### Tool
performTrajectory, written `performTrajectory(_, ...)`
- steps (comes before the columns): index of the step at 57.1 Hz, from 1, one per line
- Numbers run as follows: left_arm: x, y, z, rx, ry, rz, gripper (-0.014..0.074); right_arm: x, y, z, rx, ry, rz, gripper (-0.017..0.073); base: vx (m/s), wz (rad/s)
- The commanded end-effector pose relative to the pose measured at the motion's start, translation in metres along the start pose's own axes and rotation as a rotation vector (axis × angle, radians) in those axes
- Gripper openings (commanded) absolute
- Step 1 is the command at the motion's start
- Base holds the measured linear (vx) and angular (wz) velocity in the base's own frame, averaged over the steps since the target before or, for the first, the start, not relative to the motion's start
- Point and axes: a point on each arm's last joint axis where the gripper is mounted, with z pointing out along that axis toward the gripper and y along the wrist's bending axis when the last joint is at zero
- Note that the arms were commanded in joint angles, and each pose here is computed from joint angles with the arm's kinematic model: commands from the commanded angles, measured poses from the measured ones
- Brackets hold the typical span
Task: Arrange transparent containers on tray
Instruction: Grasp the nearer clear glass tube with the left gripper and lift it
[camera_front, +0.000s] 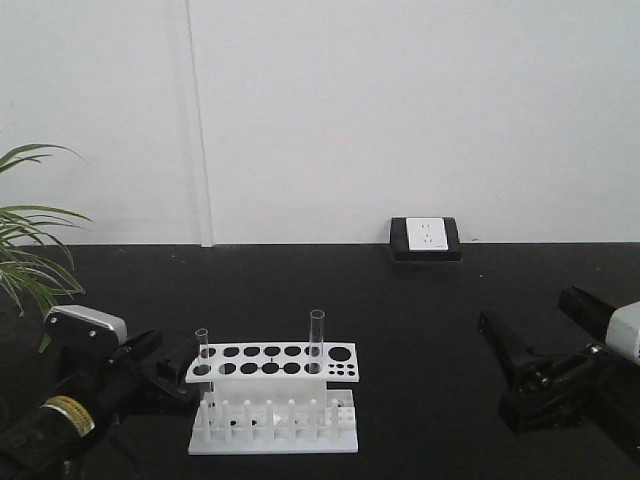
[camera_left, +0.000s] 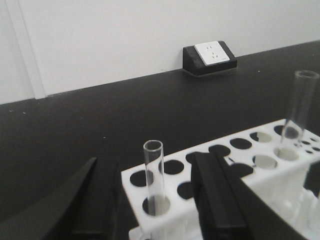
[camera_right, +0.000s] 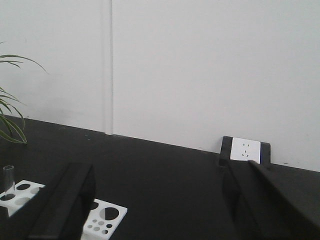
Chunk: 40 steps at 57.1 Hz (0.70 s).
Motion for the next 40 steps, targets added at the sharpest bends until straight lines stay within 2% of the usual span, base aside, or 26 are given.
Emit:
performTrajectory(1, -0.032, -0.004, 0.014, 0.037, -0.169, -0.031, 0.0442, -0.020, 0.000, 0.000, -0.007, -0.125, -0.023, 0.0571, 0.00, 0.00)
performTrajectory(8, -0.033, -0.006, 0.035, 0.061, -0.167, -0.011, 0.0442, -0.020, 0.000, 0.000, -0.008, -0.118, -0.026, 0.0571, 0.00, 0.00)
performTrajectory(21, -0.025, -0.001, 0.061, 0.050, -0.140, -0.010, 0.0442, -0.019, 0.000, 0.000, -0.008, -0.114, -0.026, 0.0571, 0.00, 0.00)
performTrajectory(33, -0.008, 0.000, 0.068, 0.047, -0.101, -0.017, 0.0438, -0.018, 0.000, 0.000, -0.007, -0.102, -0.026, 0.0571, 0.00, 0.00)
performTrajectory(40, -0.006, 0.000, 0.069, 0.052, -0.108, -0.017, 0.0387, -0.018, 0.000, 0.000, -0.007, -0.105, -0.026, 0.0571, 0.00, 0.00)
